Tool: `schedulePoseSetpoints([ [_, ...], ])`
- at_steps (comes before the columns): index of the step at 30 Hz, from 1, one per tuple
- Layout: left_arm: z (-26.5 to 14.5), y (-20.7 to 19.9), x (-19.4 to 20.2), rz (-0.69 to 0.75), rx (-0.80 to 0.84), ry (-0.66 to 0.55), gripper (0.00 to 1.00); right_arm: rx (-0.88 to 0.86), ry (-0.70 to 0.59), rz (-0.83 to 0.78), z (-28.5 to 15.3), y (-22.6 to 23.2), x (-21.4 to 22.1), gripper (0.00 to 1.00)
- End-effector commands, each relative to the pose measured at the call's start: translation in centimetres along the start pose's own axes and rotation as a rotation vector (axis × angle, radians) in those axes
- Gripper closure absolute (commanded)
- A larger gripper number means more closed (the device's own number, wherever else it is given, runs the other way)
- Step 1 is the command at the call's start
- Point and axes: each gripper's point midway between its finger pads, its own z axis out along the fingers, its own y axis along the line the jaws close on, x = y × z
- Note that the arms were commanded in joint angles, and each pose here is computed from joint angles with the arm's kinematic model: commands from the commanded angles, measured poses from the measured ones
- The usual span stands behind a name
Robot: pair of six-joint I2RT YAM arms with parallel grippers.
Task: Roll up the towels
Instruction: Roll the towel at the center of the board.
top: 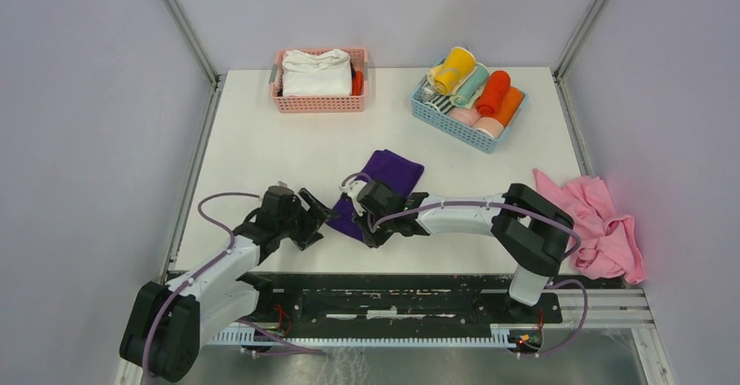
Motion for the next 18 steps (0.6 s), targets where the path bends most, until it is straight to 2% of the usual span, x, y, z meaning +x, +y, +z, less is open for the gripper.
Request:
schedulePoseSetpoints([
  [1, 0.6, -1.7, 1.3, -0.093, 0.041, 0.03, 0.16, -0.078, -0.117, 0.058, -0.9, 1.6, -3.1, 0.99],
  [5, 1.1, -1.6, 2.7, -0.122, 0.024, 0.019, 0.26, -0.081, -0.135, 0.073, -0.9, 1.5, -3.4, 0.99],
  [10, 1.6, -0.4, 1.9, -0.171, -0.011, -0.05, 0.36, -0.099, -0.143, 0.078, -1.1, 1.8, -3.4, 0.99],
  [18, 2.5, -1.0, 0.3, -0.161, -0.033, -0.121, 0.43, -0.125, -0.127, 0.063, -1.6, 2.2, -2.6, 0.99],
])
